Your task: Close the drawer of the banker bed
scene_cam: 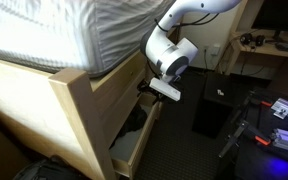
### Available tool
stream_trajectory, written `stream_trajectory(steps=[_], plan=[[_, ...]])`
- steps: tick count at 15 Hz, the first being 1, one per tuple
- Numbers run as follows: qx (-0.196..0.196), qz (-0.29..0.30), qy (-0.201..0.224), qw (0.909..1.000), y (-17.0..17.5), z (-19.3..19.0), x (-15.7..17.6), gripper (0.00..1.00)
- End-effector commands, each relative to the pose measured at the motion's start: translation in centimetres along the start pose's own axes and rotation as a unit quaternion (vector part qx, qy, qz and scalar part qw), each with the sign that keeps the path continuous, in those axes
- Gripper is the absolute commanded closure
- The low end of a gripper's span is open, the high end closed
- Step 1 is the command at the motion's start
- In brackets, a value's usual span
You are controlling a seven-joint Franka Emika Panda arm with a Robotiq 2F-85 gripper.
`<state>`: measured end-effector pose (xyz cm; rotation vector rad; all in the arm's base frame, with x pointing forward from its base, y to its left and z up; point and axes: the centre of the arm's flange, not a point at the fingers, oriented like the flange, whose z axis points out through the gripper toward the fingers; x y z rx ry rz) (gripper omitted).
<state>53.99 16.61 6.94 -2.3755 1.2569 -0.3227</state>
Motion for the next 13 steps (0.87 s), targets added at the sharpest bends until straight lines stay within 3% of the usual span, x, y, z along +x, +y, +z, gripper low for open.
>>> stream_trajectory(steps=[1,3,5,7,9,10,11,13], plan=[[-0.086,0.012,-0.002,0.9962,1.1,-6.5,0.4,0.0],[-0.11,0.016,-0.001,0.9938,2.1,-9.0,-0.3,0.0],[-0.096,0.017,-0.008,0.9952,2.4,-11.9,-1.2,0.0],[-0.014,0.016,-0.008,0.9997,1.6,-14.2,-2.4,0.0],[0.031,0.04,0.008,0.9987,-1.4,-17.4,-2.5,0.0],[-0.013,0.026,0.01,0.9995,0.3,-12.8,-2.2,0.0],[0.005,0.024,0.018,0.9995,-1.1,-14.3,-2.2,0.0],[0.005,0.021,0.018,0.9996,-1.1,-14.4,-2.3,0.0]])
